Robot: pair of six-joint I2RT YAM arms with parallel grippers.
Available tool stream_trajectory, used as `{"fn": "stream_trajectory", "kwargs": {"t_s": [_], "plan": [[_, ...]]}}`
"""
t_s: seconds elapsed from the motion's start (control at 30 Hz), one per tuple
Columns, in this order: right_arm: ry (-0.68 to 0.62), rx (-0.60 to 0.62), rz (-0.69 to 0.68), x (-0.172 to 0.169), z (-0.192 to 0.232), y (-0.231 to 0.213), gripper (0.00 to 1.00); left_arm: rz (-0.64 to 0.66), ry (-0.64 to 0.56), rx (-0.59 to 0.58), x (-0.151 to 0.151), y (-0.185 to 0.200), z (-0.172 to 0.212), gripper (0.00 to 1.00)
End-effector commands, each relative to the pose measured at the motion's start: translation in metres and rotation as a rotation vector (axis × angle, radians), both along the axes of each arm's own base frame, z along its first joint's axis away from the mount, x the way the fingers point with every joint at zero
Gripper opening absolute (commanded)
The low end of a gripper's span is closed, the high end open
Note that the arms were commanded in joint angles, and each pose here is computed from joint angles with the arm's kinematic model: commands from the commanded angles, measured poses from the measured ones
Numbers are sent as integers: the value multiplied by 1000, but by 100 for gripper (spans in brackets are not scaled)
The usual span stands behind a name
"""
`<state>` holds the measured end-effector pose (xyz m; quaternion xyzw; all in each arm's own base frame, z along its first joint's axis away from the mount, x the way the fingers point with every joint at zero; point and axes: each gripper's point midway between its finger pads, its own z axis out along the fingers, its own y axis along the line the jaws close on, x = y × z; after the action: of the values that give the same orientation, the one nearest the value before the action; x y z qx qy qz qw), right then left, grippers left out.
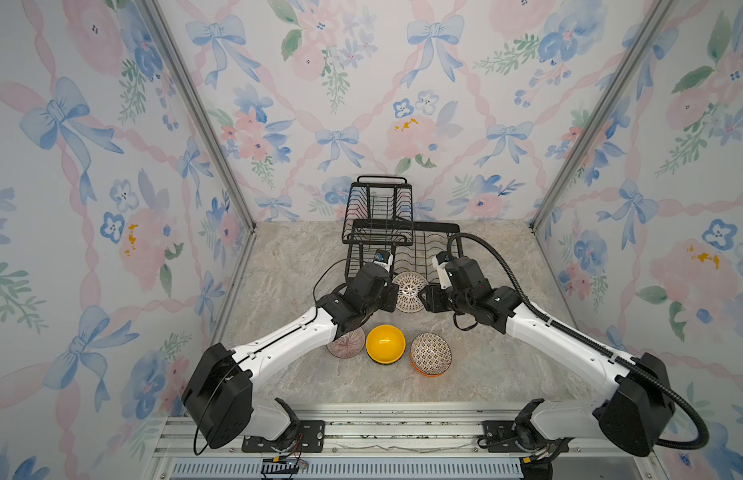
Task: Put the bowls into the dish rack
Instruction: 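Grasp the bowl's rim with the right gripper while left gripper holds it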
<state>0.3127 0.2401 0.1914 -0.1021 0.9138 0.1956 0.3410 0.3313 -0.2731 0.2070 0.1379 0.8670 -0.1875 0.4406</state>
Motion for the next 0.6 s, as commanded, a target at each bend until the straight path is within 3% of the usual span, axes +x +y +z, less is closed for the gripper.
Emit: {"fn": "stream_trajectory", "kwargs": {"t_s": [0.0, 0.17, 0.3, 0.5, 0.57], "plan": [[-35, 13, -28, 9, 11, 6, 47, -26, -72, -69, 4, -13, 26, 0], [-43, 10, -31, 11, 11, 8, 24, -25, -69, -72, 3, -12, 25, 0], [-53, 7, -33, 12, 12, 8, 18, -35, -64, -76, 1, -14, 23, 0], [-62, 5, -40, 12, 15, 6, 0, -52, -56, -81, -3, -20, 20, 0], [-70, 6, -44, 11, 17, 4, 0, -57, -58, -85, -5, -22, 21, 0]]}}
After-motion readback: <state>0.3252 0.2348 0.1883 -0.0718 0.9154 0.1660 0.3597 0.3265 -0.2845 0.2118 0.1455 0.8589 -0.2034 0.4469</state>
